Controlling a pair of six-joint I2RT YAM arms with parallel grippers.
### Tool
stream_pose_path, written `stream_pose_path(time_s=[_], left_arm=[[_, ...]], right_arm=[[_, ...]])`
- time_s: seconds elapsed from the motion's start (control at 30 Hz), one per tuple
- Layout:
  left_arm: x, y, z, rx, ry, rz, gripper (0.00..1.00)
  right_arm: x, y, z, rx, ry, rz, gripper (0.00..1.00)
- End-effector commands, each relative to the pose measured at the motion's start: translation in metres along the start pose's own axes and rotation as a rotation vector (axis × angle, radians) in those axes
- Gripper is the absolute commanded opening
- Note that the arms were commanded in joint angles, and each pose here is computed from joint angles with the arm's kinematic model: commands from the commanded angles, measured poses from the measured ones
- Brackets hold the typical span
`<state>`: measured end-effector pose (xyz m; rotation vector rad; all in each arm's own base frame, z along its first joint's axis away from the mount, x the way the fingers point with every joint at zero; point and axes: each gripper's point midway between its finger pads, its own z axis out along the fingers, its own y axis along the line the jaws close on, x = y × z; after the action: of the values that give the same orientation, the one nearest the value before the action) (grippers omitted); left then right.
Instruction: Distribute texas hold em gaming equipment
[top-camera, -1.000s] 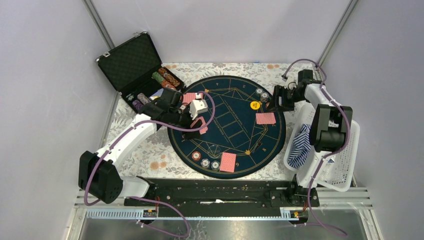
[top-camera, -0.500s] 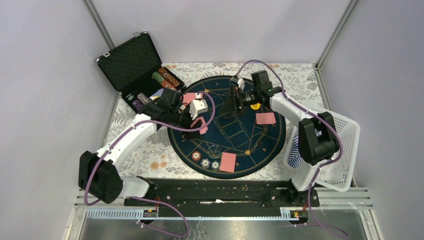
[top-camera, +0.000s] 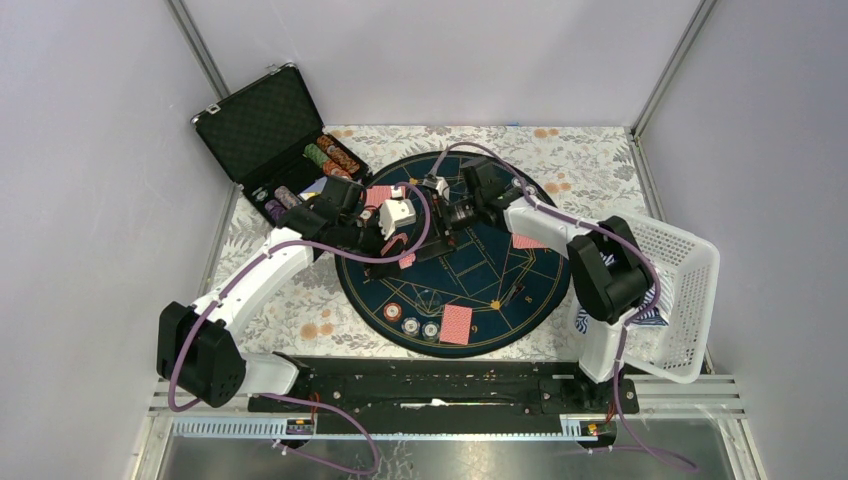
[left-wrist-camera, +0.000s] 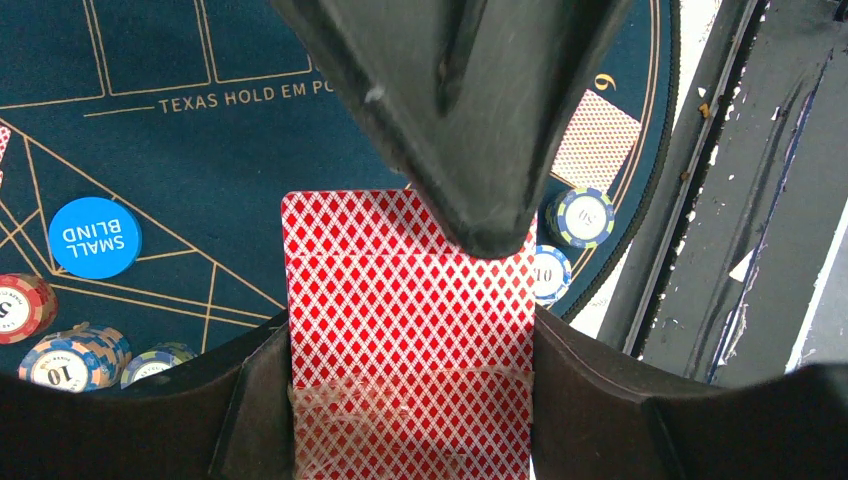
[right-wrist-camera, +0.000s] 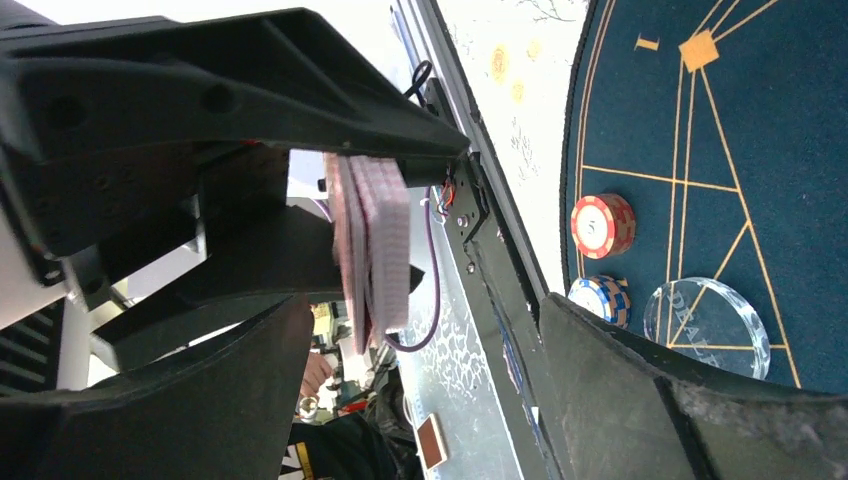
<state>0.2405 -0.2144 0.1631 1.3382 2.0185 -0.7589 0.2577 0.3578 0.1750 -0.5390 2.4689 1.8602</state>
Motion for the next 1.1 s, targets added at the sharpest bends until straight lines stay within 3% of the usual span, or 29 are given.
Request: stream_pose_path(time_s=[0.0,0.33,0.7,0.83,0.93,1.07], left_arm=[[-0.020,-0.001,-0.008,-0.002,-0.076,0.062,0.00],[-0.021,-0.001,-0.009,-0.008,-0.078,0.066,0.00],[-0.021,-0.001,-0.009,-0.008,-0.076,0.065,0.00],[-0.020,0.000,-0.009,-0.006,-0.075,0.065,0.00],[-0.020,-0.001,-0.009,-0.006,-0.076,0.066,0.00],[-0.020,-0.001,-0.008,-0.003,-0.076,0.064,0.00]], right_arm=[[-0.003,0.007,0.009,-0.033,0.014,0.006,0.89],[0.000,-0.007,0.010,0.004,0.023,0.042,0.76],[-0.006,-0.009,-0.013,0.017,-0.032,0.047,0.51],[-0.007,0.003,-0.017,0.000,-0.039,0.009,0.50],[-0.009,0.017,-0.020,-0.023,-0.050,-0.039,0.58],[-0.013,0.036,-0.020,-0.065,-0.066,-0.087,0.61]])
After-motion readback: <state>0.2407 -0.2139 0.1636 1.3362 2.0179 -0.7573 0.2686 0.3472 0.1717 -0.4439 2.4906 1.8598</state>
